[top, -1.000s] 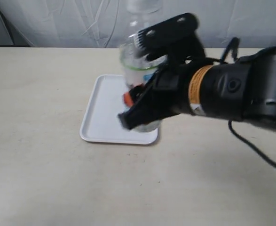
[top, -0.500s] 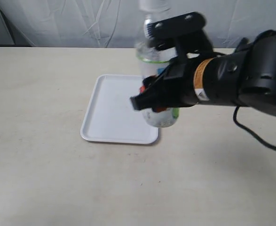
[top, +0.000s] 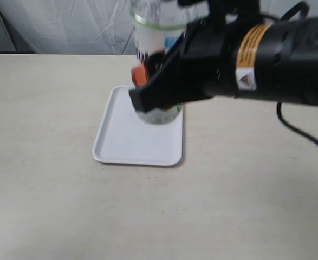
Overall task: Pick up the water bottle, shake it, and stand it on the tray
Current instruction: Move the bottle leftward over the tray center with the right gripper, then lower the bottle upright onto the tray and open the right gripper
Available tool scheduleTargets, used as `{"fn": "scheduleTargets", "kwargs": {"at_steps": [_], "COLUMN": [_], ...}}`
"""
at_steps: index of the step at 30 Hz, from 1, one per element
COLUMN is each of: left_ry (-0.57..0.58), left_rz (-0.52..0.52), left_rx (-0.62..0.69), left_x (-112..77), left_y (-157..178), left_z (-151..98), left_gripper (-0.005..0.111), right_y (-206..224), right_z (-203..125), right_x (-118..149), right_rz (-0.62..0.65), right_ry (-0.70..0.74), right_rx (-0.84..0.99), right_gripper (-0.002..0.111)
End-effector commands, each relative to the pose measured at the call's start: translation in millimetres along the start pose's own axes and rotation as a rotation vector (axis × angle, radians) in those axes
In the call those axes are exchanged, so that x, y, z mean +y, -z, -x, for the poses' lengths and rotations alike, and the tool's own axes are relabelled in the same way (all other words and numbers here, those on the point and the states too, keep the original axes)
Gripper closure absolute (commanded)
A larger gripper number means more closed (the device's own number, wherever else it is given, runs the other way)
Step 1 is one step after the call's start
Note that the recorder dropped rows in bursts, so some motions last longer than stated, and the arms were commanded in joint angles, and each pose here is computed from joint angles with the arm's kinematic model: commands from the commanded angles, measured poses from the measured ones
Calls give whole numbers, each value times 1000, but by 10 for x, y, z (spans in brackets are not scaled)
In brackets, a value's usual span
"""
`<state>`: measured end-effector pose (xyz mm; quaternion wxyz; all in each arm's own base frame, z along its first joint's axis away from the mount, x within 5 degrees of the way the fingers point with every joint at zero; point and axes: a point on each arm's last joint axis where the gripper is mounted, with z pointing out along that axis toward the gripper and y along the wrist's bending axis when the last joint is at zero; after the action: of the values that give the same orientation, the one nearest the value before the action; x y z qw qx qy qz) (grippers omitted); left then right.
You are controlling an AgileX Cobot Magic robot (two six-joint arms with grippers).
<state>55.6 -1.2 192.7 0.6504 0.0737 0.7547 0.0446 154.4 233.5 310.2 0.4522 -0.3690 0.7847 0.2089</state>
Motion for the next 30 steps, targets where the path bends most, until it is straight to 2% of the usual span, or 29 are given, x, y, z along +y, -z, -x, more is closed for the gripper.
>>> {"fn": "scheduleTargets", "kwargs": {"at_steps": [1,3,5,8,11,13,18,22,30], "left_ry": [8,8,8,8,8,8,8,8,8], "left_rz": [-2,-2,-2,-2,-2,-2,-2,-2,-2], "left_rx": [1,1,1,1,1,1,1,1,1], "left_x": [-3,-3,-3,-3,-3,-3,-3,-3,-3], "left_y": [0,0,0,0,0,0,0,0,0], "left_z": [-11,-11,-11,-11,-11,-11,-11,-11,-11], "left_gripper": [106,106,106,106,106,106,106,106,106], "right_y": [-398,-475,-630,-948,-1160,-1364,-1752,-2032,-2166], "right_z": [-365,-291,-215,-351,-435,-517,-564,-610,-740], "right_x": [48,60,-105,-340,-400,-553,-608,-639,-665], "right_rz": [79,159,143,110,115,29,21,17,1], "right_ry": [51,25,-53,-21,30,11,166,165,121], "right_rx": [30,-101,-161,-168,-245,-242,-216,-181,-139], "right_gripper": [109,109,109,109,109,109,109,109,109]}}
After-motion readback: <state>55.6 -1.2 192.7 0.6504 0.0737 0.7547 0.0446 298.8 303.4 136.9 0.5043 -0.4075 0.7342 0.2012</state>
